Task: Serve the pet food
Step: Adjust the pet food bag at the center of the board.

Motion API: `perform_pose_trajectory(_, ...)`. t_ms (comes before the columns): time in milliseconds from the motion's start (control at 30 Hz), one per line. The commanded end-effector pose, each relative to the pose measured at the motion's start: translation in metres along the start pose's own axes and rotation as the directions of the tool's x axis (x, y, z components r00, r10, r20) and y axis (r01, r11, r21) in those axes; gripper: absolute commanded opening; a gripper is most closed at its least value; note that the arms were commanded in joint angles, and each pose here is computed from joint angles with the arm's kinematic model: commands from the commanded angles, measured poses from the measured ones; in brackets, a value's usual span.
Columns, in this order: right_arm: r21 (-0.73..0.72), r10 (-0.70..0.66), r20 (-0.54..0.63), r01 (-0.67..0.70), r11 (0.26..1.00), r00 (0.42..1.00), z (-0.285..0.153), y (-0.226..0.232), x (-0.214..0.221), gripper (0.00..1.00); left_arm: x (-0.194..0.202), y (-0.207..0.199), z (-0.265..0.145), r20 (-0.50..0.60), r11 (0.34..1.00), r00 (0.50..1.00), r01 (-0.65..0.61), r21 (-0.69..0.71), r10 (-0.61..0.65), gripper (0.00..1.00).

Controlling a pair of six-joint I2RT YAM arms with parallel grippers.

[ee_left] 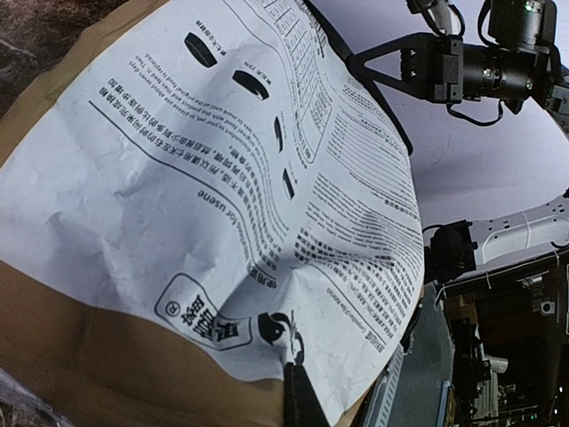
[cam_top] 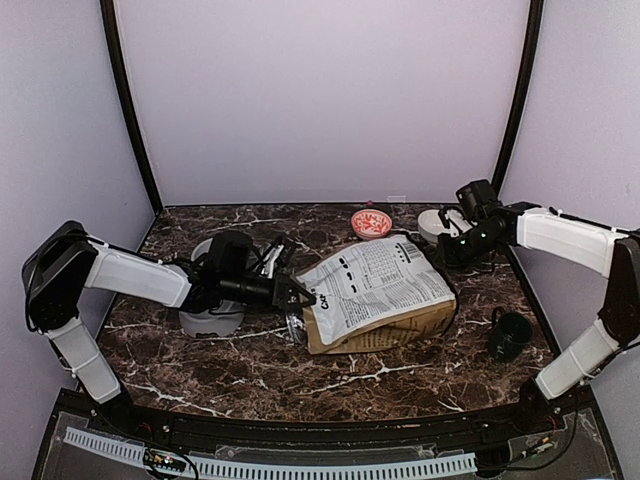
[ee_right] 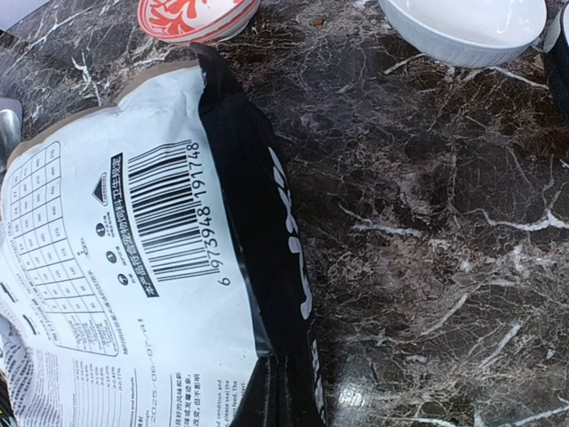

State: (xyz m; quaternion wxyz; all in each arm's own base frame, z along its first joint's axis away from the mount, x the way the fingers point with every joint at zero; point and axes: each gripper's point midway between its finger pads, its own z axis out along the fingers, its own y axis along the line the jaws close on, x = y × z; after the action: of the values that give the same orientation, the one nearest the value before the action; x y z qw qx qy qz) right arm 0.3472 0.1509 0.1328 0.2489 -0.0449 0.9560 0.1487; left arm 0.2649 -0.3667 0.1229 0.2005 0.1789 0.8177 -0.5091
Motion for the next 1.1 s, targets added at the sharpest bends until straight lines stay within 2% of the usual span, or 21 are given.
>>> perform_pose_trajectory(0, 0.111, -0.004, 0.1, -0.007, 0.994, 0.995, 0.007, -0.024, -0.022, 0.0, -0.03, -0.036, -0.021, 0.107, 0.996, 0.993, -0.063, 0.067, 0.055, 0.0)
perform_pose_trajectory(233, 0.118, 0.005, 0.071, -0.013, 0.993, 0.997, 0.018, -0.029, -0.007, 0.0, -0.038, -0.061, -0.025, 0.118, 0.984, 0.991, -0.078, 0.162, 0.059, 0.0)
perform_pose_trajectory(467, 0.138, 0.003, 0.055, -0.01, 0.99, 0.999, 0.026, -0.036, 0.004, 0.0, -0.052, -0.085, -0.033, 0.174, 0.962, 0.979, -0.146, 0.232, 0.107, 0.0)
perform_pose_trajectory(767, 0.163, -0.009, 0.035, 0.003, 0.987, 0.999, 0.035, -0.044, 0.014, 0.0, -0.075, -0.093, -0.041, 0.279, 0.96, 0.951, -0.193, 0.201, 0.132, 0.0)
perform_pose_trajectory(1067, 0.153, -0.002, 0.041, -0.004, 0.988, 0.999, 0.035, -0.043, 0.013, 0.0, -0.064, -0.071, -0.024, 0.2, 0.977, 0.973, -0.144, 0.156, 0.112, 0.02)
